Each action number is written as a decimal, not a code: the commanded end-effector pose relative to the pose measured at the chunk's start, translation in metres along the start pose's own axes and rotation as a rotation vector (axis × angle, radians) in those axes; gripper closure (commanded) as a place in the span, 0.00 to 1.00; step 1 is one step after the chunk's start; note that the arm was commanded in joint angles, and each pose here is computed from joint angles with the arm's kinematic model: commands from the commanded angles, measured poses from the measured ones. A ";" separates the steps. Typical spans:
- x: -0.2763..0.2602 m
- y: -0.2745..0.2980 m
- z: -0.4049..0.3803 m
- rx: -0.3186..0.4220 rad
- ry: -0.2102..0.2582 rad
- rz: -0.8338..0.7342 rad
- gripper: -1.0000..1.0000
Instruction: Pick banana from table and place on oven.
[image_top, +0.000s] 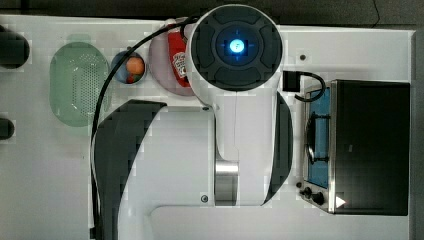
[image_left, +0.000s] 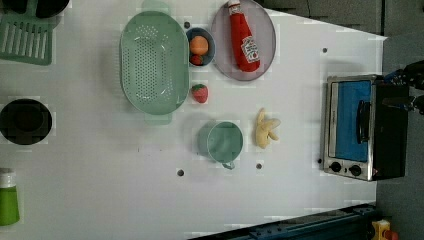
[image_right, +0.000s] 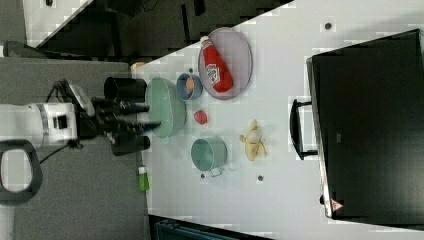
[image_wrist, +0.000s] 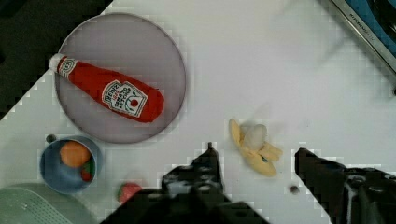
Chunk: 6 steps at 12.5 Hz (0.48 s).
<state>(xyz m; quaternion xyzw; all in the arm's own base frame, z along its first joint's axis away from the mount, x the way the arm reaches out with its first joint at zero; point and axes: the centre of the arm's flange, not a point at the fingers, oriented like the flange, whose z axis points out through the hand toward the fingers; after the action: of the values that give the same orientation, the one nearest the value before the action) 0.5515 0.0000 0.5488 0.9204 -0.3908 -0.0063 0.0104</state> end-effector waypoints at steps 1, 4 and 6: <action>-0.094 0.134 -0.089 0.034 0.014 0.028 0.21; -0.094 0.133 -0.088 0.033 0.012 0.028 0.00; -0.092 0.128 -0.076 0.023 0.005 0.023 0.00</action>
<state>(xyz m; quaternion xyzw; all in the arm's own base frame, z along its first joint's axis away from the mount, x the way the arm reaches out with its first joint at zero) 0.3632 -0.0399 0.6685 0.9016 -0.4291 0.0539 -0.0127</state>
